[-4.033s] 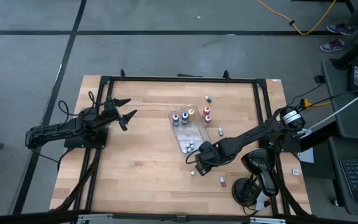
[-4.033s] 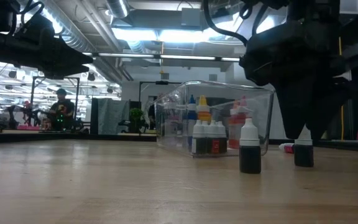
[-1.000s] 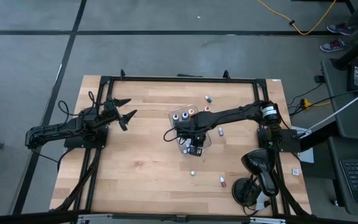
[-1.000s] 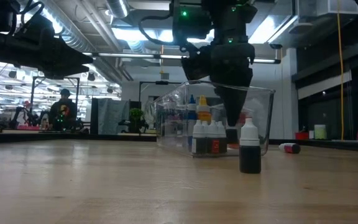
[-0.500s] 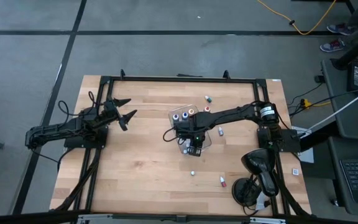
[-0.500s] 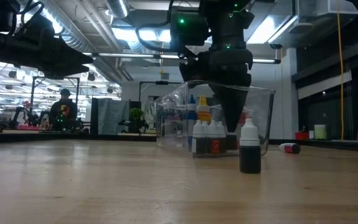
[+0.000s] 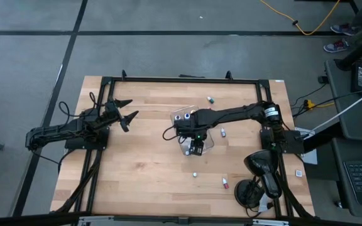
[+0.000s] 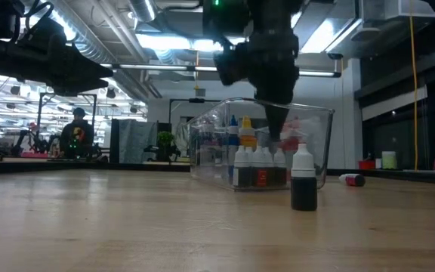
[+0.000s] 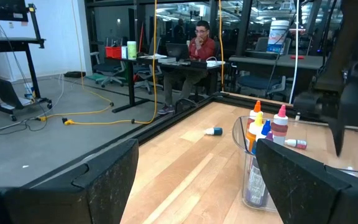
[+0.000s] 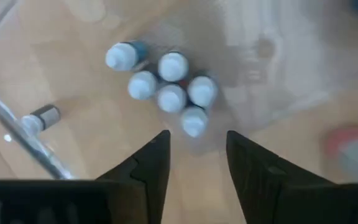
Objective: Pick & Place food coloring
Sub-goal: Put the small black food coloring bottle into the bottom of the bin
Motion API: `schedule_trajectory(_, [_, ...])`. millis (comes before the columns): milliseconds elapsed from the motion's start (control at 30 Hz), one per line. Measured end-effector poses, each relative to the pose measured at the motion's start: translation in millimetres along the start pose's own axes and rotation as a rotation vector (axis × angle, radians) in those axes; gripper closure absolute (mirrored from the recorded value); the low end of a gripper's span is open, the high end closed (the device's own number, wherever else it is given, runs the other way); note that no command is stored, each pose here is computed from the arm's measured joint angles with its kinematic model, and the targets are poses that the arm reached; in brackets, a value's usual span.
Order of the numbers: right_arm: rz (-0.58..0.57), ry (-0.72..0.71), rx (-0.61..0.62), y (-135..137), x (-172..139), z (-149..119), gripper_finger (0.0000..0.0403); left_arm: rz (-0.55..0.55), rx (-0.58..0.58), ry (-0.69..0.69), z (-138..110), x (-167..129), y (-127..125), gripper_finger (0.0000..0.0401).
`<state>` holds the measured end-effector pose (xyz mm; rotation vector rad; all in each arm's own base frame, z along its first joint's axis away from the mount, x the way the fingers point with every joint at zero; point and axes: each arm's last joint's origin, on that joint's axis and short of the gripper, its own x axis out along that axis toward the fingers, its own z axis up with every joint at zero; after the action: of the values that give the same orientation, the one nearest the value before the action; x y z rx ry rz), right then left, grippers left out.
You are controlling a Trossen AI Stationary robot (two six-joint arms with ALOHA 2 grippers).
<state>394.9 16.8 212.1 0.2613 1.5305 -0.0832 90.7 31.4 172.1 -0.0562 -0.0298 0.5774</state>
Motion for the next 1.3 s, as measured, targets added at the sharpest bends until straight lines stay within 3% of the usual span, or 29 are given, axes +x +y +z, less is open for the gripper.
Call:
schedule_trajectory(133, [-0.058, -0.031, 0.076, 1, -23, 0, 0.0216, 0.0, 0.0, 0.0, 0, 0, 0, 0.0081])
schedule_trajectory(300, [-0.072, -0.081, 0.263, 10, -45, -1, 0.0153, 0.0, 0.0, 0.0, 0, 0, 0, 0.0081])
schedule_trajectory(500, [0.028, -0.103, 0.51, 42, -64, -7, 0.0088, 0.0, 0.0, 0.0, 0, 0, 0, 0.0081])
schedule_trajectory(733, [0.094, -0.118, 0.69, 89, -73, -23, 0.0066, 0.0, 0.0, 0.0, 0, 0, 0, 0.0081])
schedule_trajectory(967, [0.074, -0.177, 0.753, 123, -67, -40, 0.0065, 0.0, 0.0, 0.0, 0, 0, 0, 0.0081])
schedule_trajectory(1300, [0.15, -0.199, 0.709, 147, -17, -47, 0.0065, 0.0, 0.0, 0.0, 0, 0, 0, 0.0081])
